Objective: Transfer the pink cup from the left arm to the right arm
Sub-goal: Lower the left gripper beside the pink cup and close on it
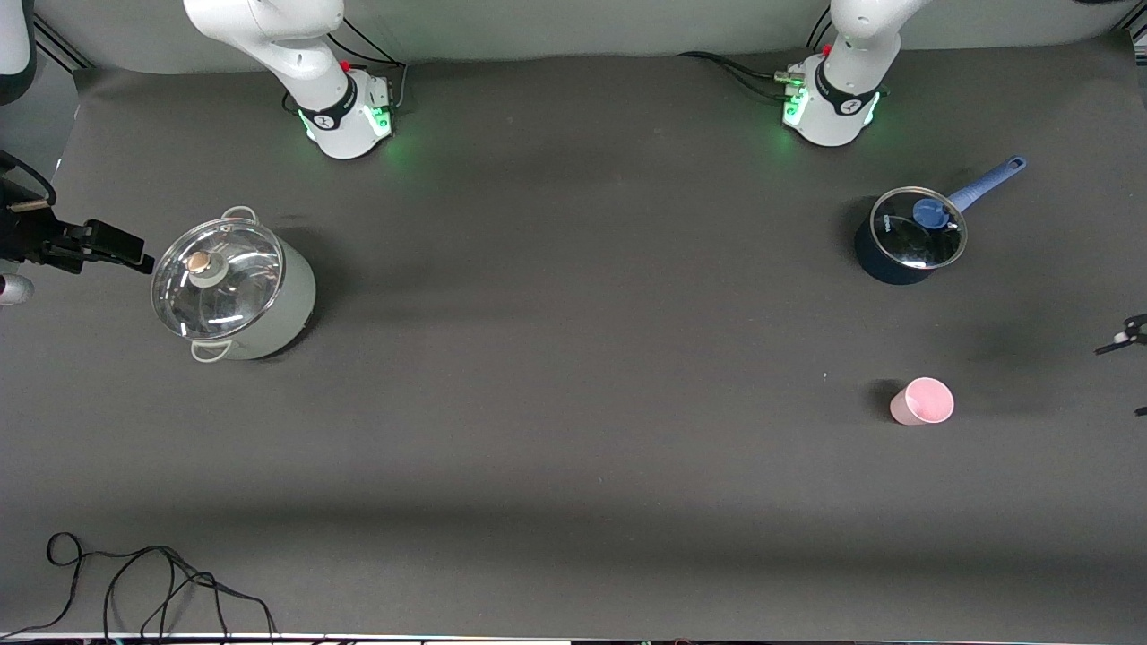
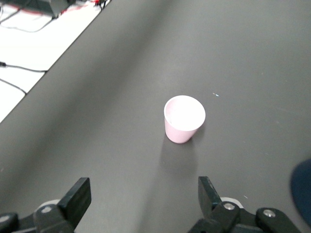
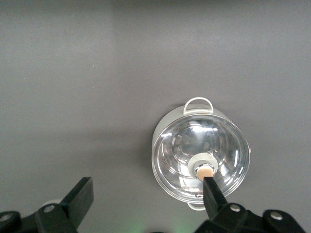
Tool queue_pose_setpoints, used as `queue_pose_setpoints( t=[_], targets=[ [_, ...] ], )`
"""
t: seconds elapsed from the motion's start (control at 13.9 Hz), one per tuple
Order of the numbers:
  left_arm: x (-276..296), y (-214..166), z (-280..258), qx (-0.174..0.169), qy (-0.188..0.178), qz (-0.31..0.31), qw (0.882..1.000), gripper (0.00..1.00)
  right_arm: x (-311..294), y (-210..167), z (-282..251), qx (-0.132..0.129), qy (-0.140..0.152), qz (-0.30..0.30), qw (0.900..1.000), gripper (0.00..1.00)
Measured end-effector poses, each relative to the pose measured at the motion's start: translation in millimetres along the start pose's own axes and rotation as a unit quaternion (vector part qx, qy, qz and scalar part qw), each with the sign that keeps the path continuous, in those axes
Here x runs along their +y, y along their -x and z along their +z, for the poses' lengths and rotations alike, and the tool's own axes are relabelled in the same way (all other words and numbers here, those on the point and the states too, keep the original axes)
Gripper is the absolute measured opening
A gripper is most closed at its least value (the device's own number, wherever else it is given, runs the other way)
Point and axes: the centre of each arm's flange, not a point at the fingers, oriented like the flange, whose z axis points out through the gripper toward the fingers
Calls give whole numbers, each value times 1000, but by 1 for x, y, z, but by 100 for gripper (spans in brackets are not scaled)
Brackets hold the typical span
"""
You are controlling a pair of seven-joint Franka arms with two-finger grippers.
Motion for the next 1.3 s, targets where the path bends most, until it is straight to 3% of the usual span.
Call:
queue_pose_setpoints(
  t=[0.43,0.72,1.01,1.3],
  targets=[
    [-4,72,90,129,-6,49,990,99,0,0,0,0,0,0,1000,100],
    [12,97,147,208,40,49,976,99,0,0,0,0,0,0,1000,100],
    [25,109,178,248,73,61,964,99,0,0,0,0,0,0,1000,100],
    [31,117,197,271,71,82,956,99,0,0,0,0,0,0,1000,100]
  ],
)
